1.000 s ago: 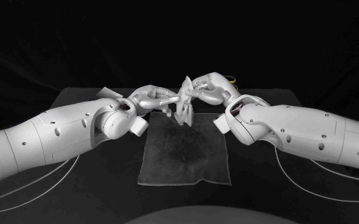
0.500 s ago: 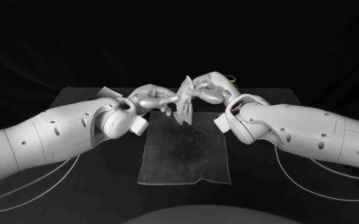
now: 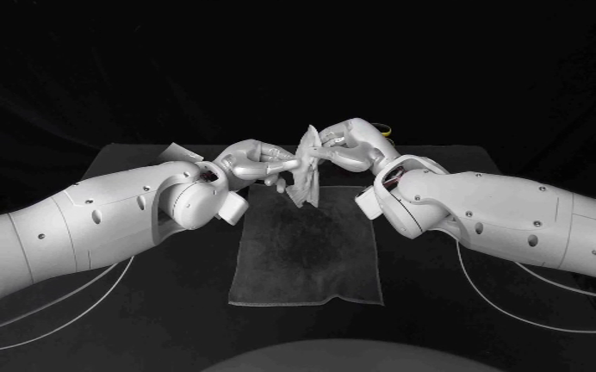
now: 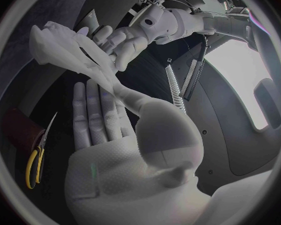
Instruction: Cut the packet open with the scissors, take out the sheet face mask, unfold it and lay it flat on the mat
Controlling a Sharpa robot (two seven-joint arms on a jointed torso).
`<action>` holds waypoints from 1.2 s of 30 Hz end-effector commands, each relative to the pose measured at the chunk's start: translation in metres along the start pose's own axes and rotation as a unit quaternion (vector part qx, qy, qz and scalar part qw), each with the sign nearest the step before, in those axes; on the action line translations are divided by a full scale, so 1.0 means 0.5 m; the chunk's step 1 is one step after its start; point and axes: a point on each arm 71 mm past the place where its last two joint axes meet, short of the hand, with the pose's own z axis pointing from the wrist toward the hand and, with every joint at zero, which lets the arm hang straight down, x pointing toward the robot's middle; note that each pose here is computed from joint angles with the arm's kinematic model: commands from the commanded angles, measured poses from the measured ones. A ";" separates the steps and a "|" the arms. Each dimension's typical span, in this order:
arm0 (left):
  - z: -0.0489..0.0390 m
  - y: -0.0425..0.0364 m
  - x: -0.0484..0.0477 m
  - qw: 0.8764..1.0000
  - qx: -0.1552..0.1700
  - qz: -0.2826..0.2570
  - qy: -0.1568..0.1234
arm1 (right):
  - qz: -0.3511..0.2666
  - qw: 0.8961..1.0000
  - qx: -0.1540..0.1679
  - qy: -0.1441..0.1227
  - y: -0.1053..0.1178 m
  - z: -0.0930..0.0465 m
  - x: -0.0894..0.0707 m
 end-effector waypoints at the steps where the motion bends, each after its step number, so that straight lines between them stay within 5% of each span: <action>1: 0.002 -0.006 -0.001 1.000 0.014 0.001 -0.016 | -0.002 1.000 -0.001 0.008 0.000 0.000 0.001; 12: -0.007 -0.018 -0.029 0.997 0.040 0.015 -0.071 | -0.006 1.000 0.015 0.019 -0.011 -0.002 -0.005; 31: -0.011 -0.063 -0.044 0.992 0.049 0.089 -0.074 | -0.013 0.999 0.030 0.025 -0.026 0.003 -0.011; 36: -0.009 -0.087 -0.054 0.989 0.056 0.107 -0.085 | -0.009 0.999 0.032 0.031 -0.028 0.002 -0.011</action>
